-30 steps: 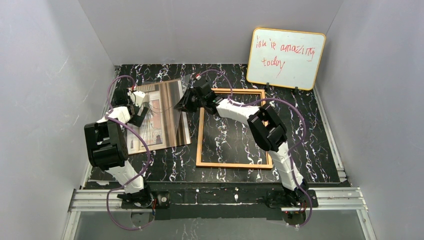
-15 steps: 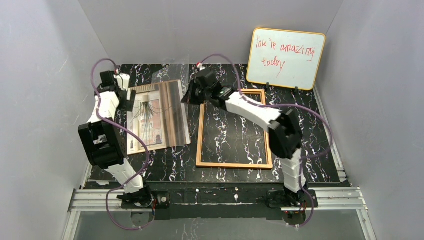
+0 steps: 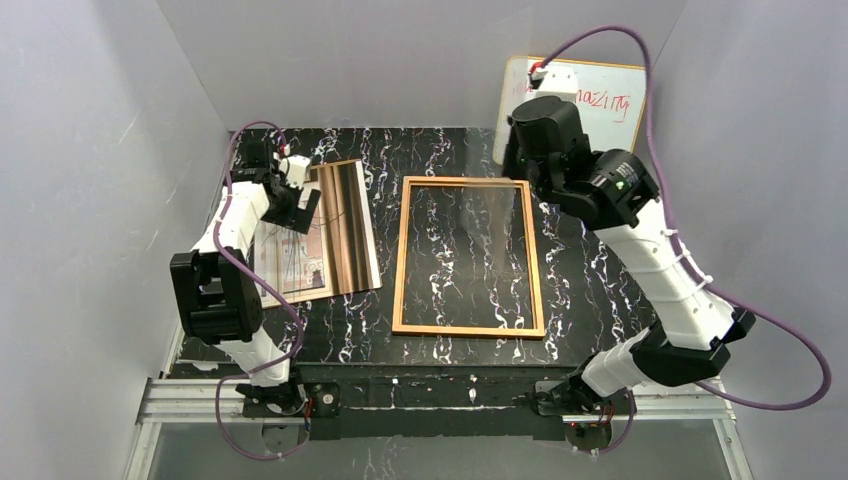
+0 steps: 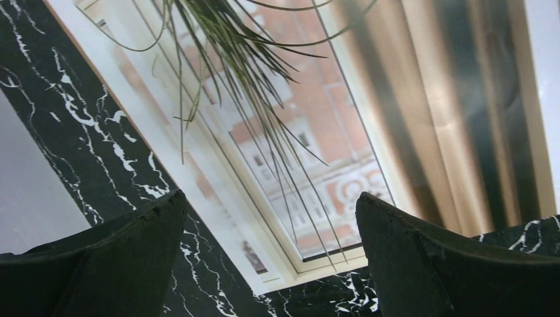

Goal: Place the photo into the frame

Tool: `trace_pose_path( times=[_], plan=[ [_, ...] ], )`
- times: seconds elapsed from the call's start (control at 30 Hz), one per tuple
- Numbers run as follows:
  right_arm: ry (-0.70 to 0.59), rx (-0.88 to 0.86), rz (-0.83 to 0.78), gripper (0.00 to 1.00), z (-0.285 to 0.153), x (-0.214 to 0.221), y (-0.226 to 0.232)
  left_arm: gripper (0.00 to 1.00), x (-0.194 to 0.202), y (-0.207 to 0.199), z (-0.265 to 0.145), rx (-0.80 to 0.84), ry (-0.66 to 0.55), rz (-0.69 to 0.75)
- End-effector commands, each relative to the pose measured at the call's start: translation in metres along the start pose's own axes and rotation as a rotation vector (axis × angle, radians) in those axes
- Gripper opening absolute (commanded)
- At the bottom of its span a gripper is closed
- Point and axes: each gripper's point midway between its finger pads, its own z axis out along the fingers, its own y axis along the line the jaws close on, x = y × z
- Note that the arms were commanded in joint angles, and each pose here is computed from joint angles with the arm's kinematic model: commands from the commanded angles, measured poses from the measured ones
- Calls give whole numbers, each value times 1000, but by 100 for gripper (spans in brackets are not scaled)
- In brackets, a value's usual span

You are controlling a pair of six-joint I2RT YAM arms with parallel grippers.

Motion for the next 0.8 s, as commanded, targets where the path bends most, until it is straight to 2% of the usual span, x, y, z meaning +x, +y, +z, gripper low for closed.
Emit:
trace_pose_path(
  times=[0.0,0.17,0.37,0.57,0.77],
  plan=[
    [60,462,-211,1,-24,11,-93,98,1,-11,-12,46,4,-27],
    [89,671,-440,1,-5,25,-113,98,5,-10,-13,38,17,-2],
    [118,678,-726,1,28,56,-67,98,19,-9,-7,23,60,23],
    [338,545,-713,1,68,134,-37,98,16,-8,-7,20,55,21],
    [560,496,-578,1,91,222,-19,98,13,-6,-13,16,44,31]
  ],
)
